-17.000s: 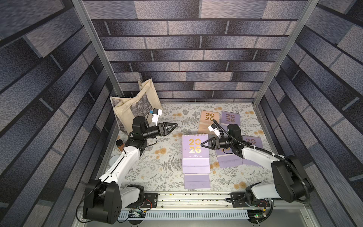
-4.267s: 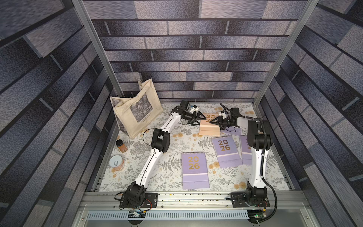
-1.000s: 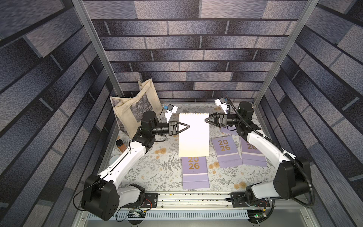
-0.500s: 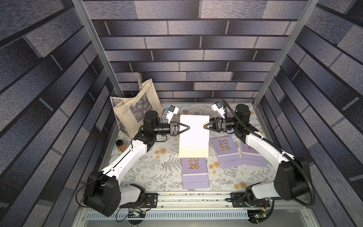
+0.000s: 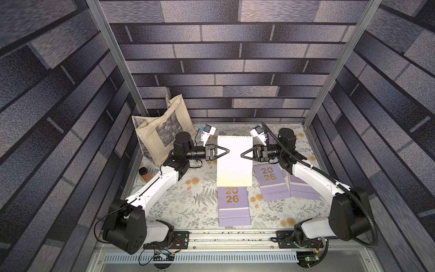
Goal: Stack the calendars
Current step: Place the calendar at the calendar.
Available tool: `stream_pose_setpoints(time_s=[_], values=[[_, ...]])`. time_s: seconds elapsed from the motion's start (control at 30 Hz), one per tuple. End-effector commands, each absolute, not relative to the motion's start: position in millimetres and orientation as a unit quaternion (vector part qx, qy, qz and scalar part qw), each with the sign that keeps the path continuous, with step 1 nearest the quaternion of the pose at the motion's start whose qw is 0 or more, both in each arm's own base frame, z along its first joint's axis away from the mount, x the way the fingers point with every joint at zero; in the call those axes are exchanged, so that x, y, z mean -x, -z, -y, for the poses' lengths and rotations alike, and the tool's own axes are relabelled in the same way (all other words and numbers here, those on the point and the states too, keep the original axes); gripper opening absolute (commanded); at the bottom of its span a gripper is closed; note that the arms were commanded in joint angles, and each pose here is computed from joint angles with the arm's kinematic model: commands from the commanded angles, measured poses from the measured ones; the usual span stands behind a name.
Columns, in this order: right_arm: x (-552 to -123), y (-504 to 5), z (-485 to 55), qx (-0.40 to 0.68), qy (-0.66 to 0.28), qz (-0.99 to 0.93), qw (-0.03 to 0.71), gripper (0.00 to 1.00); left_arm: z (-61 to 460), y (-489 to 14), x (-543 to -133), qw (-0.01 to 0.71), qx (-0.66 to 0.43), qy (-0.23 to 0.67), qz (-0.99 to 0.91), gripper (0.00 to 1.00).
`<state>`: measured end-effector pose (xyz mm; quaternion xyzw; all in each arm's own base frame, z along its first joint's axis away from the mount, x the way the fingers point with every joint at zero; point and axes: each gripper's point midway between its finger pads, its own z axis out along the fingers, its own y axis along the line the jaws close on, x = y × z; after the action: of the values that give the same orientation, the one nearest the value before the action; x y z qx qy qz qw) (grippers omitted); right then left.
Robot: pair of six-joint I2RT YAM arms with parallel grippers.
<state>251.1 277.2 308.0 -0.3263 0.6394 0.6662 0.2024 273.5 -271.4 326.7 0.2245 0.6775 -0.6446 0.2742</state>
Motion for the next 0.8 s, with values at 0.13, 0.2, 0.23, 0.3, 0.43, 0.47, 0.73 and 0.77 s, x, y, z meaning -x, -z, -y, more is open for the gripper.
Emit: stream_pose_setpoints(time_s=[0.13,0.2,0.23,0.3,0.43,0.47,0.73,0.77], values=[[-241.9,-325.1,-276.5,0.358,-0.662,-0.616,0.233,0.00,275.7,-334.4,-276.1,0.284,-0.233,0.649,-0.666,0.02],[-241.3,-326.5,-276.3,0.359,-0.662,-0.615,0.234,0.00,276.2,-331.1,-278.0,0.281,-0.229,0.648,-0.670,0.09],[-241.5,-327.4,-276.2,0.359,-0.661,-0.614,0.237,0.00,276.6,-329.1,-279.1,0.280,-0.227,0.647,-0.672,0.18],[-241.5,-327.2,-276.3,0.358,-0.661,-0.615,0.238,0.00,276.4,-325.1,-280.0,0.278,-0.226,0.645,-0.675,0.39],[-243.0,-323.1,-275.7,0.342,-0.659,-0.627,0.235,0.00,271.4,-316.3,-287.4,0.278,-0.218,0.630,-0.692,0.68],[-243.6,-321.3,-275.7,0.338,-0.659,-0.630,0.235,0.00,269.1,-315.1,-290.2,0.279,-0.215,0.627,-0.695,0.70],[-256.2,-286.8,-278.0,0.271,-0.659,-0.674,0.193,0.00,230.6,-294.8,-309.1,0.274,-0.157,0.599,-0.736,0.89],[-257.1,-280.1,-278.1,0.262,-0.658,-0.682,0.184,0.00,224.0,-293.7,-311.5,0.277,-0.148,0.594,-0.741,0.89]])
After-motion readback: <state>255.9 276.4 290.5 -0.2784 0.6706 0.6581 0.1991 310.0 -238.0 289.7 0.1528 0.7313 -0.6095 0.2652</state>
